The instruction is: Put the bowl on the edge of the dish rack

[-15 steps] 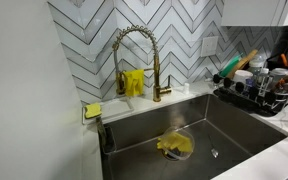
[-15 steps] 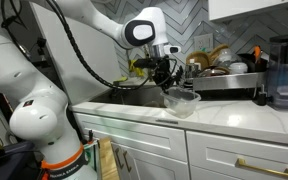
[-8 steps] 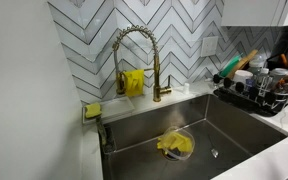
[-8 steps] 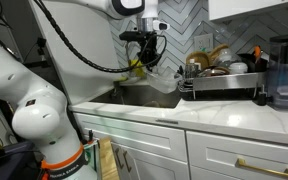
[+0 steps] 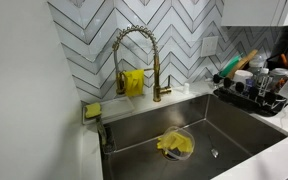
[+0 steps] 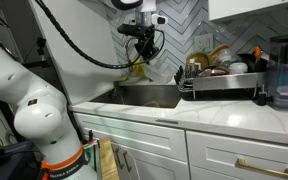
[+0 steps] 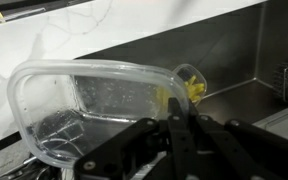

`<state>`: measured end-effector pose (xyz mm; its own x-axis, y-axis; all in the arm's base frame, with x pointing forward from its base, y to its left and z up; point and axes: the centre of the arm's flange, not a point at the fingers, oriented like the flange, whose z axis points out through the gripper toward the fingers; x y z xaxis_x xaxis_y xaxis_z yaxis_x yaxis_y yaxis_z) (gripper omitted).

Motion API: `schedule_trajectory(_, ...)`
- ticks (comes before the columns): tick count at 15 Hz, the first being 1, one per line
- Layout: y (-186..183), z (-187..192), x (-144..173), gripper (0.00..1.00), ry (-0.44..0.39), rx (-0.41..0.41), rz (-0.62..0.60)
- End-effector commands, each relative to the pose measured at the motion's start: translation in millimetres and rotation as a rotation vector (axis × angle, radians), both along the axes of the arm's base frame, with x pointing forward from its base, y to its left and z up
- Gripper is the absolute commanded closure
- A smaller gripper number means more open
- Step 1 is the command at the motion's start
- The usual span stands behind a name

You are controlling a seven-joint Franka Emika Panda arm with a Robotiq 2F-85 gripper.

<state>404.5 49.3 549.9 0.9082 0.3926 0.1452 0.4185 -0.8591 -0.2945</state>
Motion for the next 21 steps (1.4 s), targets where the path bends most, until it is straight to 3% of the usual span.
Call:
schedule_trajectory(1, 11, 4, -1, 0.98, -0.009, 0.125, -0.039)
schedule_trajectory(6, 12, 12, -3, 0.98, -0.048, 0.337, -0.141)
schedule_trajectory(12, 5, -10, 9, 0.98, -0.080, 0.640, -0.252)
schedule_trajectory(14, 6, -22, 14, 0.98, -0.129, 0.660, -0.305)
schedule_trajectory(15, 3, -5, 17, 0.93, -0.093, 0.626, -0.277)
schedule_trajectory(18, 3, -15, 19, 0.93, -0.105, 0.639, -0.301)
schedule_trajectory(19, 3, -15, 19, 0.98, -0.105, 0.639, -0.302)
schedule_trajectory(21, 9, -21, 26, 0.98, -0.138, 0.751, -0.279)
